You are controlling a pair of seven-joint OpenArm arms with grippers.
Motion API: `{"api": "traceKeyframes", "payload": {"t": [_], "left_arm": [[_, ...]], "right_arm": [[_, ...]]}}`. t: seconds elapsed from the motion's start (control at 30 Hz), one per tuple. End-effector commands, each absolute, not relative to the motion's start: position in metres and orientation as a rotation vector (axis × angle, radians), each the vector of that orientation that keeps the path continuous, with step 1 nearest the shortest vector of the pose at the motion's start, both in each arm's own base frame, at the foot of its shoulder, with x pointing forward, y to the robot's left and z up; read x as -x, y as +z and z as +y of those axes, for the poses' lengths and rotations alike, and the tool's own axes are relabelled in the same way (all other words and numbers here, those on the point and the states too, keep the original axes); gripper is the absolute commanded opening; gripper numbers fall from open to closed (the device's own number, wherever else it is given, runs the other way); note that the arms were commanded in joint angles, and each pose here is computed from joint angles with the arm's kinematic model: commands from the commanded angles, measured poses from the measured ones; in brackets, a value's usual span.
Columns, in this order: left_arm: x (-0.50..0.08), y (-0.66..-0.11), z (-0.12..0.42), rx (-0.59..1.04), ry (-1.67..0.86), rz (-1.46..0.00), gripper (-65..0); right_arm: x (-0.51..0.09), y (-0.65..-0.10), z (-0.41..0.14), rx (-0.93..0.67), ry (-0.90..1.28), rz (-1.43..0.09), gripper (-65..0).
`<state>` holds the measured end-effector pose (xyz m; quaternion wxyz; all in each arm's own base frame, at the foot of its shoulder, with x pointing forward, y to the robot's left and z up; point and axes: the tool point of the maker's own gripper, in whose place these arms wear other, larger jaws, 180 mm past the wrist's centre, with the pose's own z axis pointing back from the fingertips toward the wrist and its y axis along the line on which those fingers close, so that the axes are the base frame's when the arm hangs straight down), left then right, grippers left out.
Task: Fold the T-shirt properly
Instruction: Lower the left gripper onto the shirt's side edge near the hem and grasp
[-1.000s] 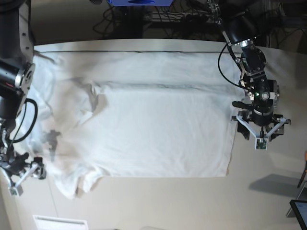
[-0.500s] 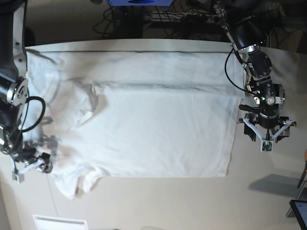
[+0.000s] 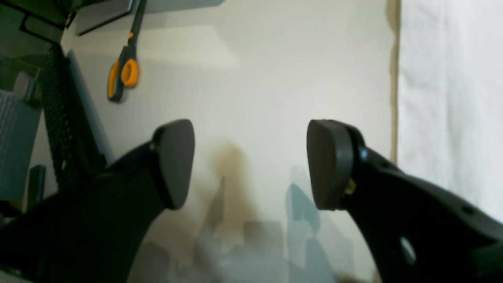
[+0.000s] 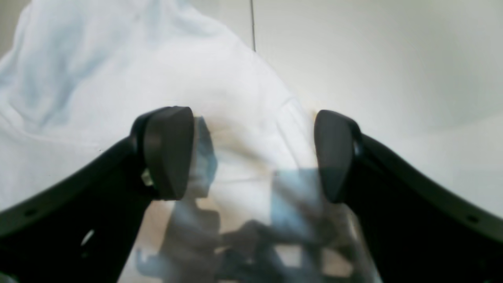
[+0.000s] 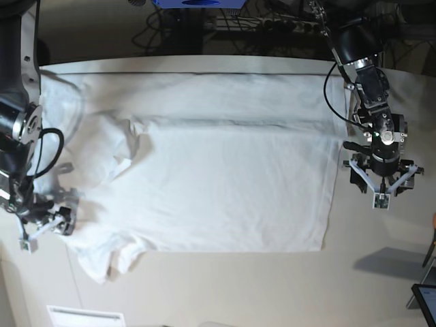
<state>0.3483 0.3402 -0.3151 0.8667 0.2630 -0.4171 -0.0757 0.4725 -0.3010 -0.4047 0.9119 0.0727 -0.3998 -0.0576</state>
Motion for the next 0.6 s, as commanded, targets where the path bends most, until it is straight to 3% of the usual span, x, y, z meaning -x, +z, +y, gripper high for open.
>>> {"api": "traceKeyframes", "payload": {"t": [0.0, 0.4, 0.57], "left_arm": [[-0.356, -0.295, 0.346, -0.583, -0.156, -0.927, -21.3], [-0.356, -0.296, 0.346, -0.583, -0.156, -0.924, -21.3], [-0.357, -0.297, 0.345, -0.577, -0.152, -0.921, -21.0]], "right_arm": [[-0.492, -0.375, -0.314, -0.120, -0.112, -0.903, -19.2], [-0.488, -0.381, -0.319, -0.081, -0.120, -0.914, -19.7], [-0.488, -0.387, -0.309, -0.097, -0.114, -0.902, -29.2]]}}
